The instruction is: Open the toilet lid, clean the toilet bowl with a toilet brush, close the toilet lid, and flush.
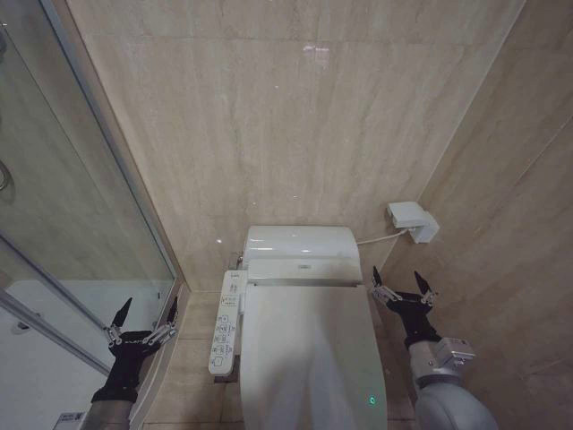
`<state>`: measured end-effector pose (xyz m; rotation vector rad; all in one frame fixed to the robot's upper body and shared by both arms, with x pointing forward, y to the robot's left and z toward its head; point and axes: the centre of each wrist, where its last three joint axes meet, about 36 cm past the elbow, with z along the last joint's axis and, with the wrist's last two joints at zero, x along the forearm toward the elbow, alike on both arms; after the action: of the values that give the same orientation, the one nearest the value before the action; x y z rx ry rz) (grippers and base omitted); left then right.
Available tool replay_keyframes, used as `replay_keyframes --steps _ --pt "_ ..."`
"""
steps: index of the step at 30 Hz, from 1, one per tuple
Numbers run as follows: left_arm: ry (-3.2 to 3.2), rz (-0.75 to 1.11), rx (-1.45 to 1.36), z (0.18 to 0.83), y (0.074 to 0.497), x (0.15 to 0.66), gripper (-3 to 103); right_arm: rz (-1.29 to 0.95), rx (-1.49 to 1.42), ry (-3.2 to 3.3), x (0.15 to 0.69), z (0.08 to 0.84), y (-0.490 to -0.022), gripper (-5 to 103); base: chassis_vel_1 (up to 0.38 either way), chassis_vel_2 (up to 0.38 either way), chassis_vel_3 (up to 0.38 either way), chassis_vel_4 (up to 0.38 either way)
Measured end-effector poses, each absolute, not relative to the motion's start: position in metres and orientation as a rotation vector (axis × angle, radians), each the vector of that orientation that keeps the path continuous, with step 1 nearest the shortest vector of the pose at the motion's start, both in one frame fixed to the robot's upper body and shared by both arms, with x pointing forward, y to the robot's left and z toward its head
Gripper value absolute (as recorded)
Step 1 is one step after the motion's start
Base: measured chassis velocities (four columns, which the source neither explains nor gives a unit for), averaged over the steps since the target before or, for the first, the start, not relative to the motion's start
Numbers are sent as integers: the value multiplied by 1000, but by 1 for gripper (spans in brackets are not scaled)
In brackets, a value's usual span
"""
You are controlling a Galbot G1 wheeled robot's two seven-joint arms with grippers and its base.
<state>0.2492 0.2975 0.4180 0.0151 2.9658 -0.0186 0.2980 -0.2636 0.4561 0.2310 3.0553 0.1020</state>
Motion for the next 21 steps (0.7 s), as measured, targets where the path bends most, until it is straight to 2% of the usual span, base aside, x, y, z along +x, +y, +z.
replay_keyframes --steps 21 --pt "2966 -19 15 418 298 249 100 102 231 3055 298 456 -264 100 -17 18 17 -15"
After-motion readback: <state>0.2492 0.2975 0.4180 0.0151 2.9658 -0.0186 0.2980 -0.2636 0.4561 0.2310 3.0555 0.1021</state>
